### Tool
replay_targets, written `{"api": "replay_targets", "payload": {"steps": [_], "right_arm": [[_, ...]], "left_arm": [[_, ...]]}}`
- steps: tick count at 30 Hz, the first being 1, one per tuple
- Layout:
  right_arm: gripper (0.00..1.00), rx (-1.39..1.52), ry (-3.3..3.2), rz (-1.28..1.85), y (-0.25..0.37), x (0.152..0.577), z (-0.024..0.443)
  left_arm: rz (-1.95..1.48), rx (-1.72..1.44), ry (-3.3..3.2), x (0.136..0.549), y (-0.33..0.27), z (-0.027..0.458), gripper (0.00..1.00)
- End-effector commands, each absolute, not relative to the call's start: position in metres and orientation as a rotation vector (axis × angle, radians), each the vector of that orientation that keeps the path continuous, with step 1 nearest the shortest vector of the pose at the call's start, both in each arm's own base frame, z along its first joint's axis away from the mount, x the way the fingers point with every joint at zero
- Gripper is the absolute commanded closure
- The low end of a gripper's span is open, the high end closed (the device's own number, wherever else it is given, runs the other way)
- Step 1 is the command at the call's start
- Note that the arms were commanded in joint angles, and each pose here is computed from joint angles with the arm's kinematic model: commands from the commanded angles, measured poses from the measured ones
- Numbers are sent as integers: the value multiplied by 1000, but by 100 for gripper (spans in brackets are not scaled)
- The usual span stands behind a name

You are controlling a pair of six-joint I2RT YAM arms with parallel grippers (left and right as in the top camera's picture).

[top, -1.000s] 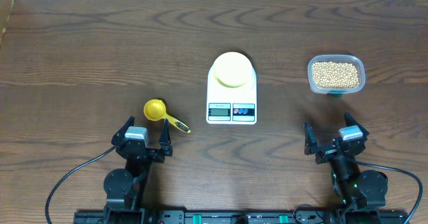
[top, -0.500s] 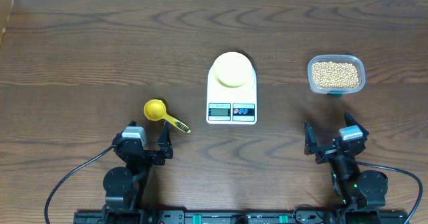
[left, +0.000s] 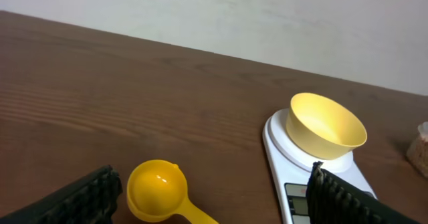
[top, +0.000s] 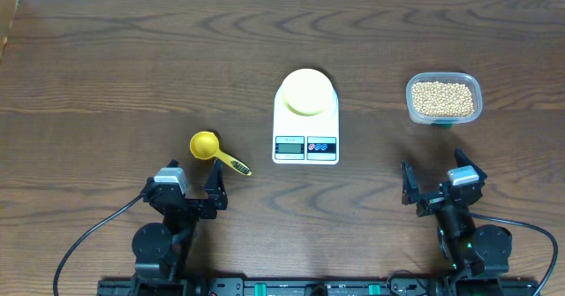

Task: Scoop item into bowl and weigh 50g on scale

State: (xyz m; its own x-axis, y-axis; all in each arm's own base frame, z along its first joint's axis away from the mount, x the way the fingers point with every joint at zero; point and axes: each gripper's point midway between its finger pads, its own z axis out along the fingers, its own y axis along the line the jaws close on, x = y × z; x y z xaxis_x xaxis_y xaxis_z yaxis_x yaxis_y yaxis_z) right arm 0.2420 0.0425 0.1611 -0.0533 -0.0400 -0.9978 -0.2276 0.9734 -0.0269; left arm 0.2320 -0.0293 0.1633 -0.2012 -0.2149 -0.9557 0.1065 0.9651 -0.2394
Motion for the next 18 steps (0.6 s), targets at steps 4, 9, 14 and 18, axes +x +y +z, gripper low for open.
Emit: {"api": "replay_targets", "payload": {"steps": [4,9,14,18], "right_arm": [[1,-219,1619,146,44,242,160],[1,-219,1619,146,44,242,160],[1,-219,1619,146,44,242,160],[1,-219,1619,146,44,242,160]], "left_arm": [[-373,-58,1709,227,-40,184,9],[-387,-46,1712,225,-43,187,9],[-387,-50,1737,222,-43,185,9],[-386,-53,1758,220,-42,184,9]]}}
